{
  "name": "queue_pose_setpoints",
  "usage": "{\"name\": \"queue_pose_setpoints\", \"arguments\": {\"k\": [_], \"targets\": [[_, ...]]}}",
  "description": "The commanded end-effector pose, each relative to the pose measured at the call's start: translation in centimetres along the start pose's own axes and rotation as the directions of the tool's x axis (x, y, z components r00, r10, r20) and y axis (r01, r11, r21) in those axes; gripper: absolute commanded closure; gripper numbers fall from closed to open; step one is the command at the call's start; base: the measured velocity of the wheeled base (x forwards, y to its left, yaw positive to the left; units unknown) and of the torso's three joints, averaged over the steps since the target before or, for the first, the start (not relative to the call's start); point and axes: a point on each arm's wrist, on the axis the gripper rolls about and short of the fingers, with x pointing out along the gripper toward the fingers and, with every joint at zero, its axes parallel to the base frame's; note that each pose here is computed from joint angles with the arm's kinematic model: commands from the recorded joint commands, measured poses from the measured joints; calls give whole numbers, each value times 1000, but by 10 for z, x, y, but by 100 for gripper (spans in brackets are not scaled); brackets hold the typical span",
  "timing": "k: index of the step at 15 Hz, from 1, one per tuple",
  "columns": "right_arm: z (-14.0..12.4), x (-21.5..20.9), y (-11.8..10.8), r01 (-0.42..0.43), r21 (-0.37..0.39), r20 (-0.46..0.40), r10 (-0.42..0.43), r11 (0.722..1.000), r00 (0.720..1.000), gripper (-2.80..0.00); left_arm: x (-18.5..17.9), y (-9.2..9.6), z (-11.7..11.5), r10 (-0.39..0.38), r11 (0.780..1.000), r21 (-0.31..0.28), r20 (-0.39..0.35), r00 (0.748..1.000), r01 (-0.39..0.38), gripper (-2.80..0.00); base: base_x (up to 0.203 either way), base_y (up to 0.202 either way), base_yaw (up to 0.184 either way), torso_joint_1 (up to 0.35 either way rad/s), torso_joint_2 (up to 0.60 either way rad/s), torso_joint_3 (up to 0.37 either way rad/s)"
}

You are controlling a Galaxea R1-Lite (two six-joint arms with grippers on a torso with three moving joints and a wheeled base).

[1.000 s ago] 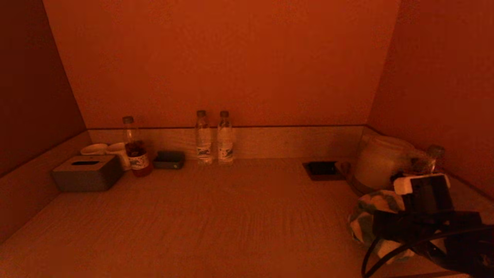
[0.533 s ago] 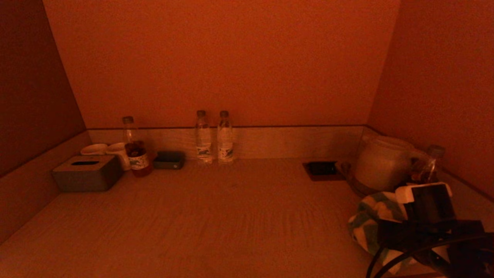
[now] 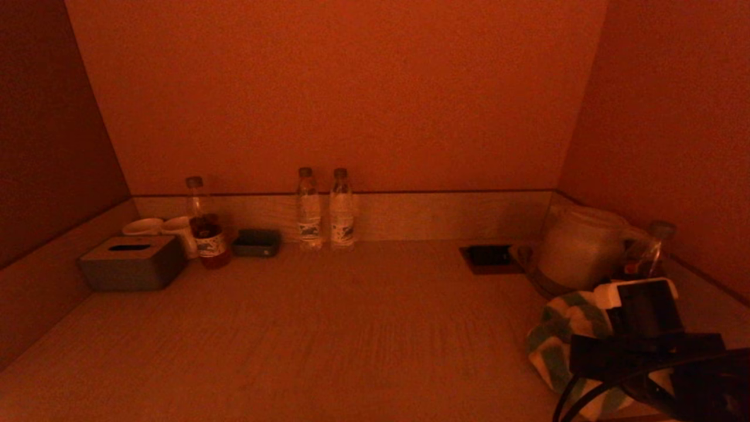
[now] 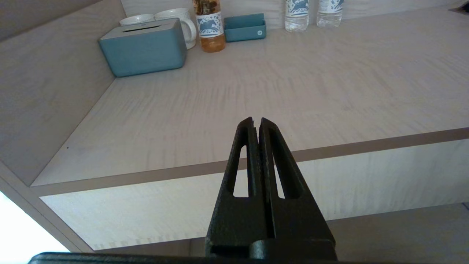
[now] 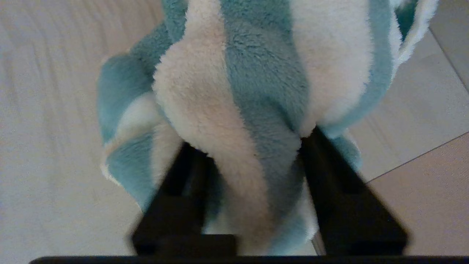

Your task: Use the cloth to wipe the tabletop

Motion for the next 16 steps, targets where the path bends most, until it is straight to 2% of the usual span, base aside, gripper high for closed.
{"name": "queue_pose_setpoints", "arguments": {"k": [1,3,5,9,11,13,14,16], "targets": [[2,-4,-1,-1,6,18,1,1000,1000,-280,0,0,0,0,1000,0,0,1000,0,0,0,0,0,0,0,0],[7,-13,-3,-15,15,57,14,1000,998,-280,0,0,0,0,1000,0,0,1000,0,0,0,0,0,0,0,0],[14,-31,-9,-39,22,133,36,999,990,-280,0,0,0,-1,1000,0,0,1000,1,0,0,0,0,0,0,0],[23,-61,-19,-65,-11,252,65,998,965,-280,0,0,0,-1,1000,0,0,1000,1,0,0,0,0,0,0,0],[24,-67,-21,-67,-38,272,75,997,959,-280,0,0,0,0,1000,0,0,1000,0,0,0,0,0,0,0,0],[25,-91,-30,-83,-62,361,100,995,927,-280,0,0,0,-1,1000,0,0,1000,1,0,0,0,0,0,0,0],[24,-98,-33,-83,-85,384,110,993,917,-280,0,0,0,-1,1000,0,0,1000,1,0,0,0,0,0,0,0],[23,-100,-33,-82,-105,381,117,991,917,-280,0,0,0,-1,1000,0,0,1000,1,0,0,0,0,0,0,0]]}}
